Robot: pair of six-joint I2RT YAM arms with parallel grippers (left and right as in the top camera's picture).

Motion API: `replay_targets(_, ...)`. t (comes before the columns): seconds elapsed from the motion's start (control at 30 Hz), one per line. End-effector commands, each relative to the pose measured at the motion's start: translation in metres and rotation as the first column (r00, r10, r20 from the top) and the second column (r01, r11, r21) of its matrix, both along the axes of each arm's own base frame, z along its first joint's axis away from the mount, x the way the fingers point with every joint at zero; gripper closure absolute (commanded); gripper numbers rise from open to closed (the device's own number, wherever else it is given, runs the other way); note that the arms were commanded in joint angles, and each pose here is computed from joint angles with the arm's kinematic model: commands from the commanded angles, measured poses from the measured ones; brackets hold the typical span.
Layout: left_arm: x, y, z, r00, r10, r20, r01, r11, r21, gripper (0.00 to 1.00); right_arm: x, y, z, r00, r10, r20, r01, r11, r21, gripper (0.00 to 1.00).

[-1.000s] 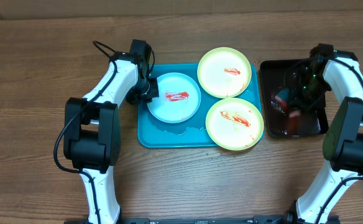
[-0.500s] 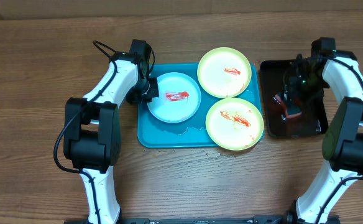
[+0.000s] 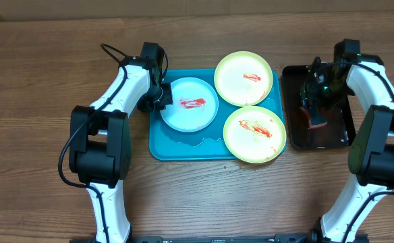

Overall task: Clean dirty plates on tray and stack at the side
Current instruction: 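Lift the sponge out of the black tray with the right gripper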

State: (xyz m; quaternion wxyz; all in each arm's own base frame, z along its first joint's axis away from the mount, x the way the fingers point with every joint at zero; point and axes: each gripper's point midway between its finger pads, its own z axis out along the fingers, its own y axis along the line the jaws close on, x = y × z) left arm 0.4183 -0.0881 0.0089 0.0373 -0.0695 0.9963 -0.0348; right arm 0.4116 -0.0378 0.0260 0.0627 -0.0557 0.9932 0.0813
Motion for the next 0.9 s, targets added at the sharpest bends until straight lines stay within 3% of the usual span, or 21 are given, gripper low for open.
replay_targets(0.0, -0.008, 0.006, -0.019, 0.999, 0.000, -0.036, 0.002, 0.999, 0.037, 0.96, -0.008, 0.007, -0.013, 0.999, 0.030, -0.015, -0.030, 0.999, 0.024, 0.27)
replay_targets(0.17, -0.008, 0.006, -0.019, 0.999, 0.000, -0.036, 0.002, 0.999, 0.037, 0.96, -0.015, 0.008, -0.026, 0.999, 0.030, -0.023, -0.029, 0.999, 0.025, 0.35)
replay_targets(0.3, -0.008, 0.006, -0.019, 0.999, 0.000, -0.036, 0.002, 0.999, 0.037, 0.96, -0.014, 0.007, -0.028, 1.000, 0.004, -0.018, -0.004, 1.000, 0.025, 0.63)
replay_targets(0.4, -0.008, 0.006, -0.019, 0.999, 0.000, -0.036, 0.002, 0.999, 0.037, 0.96, -0.009, 0.005, -0.027, 0.998, -0.054, -0.010, 0.055, 0.998, 0.028, 0.96)
replay_targets(0.67, -0.007, 0.005, -0.019, 1.000, 0.000, -0.029, 0.001, 0.999, 0.036, 0.96, 0.006, -0.001, -0.005, 0.957, -0.289, -0.019, 0.290, 0.956, 0.048, 0.96)
replay_targets(0.87, -0.007, 0.006, -0.019, 1.000, 0.000, -0.030, 0.001, 0.999, 0.036, 0.96, 0.020, -0.004, 0.027, 0.937, -0.348, 0.011, 0.347, 0.936, 0.062, 0.96)
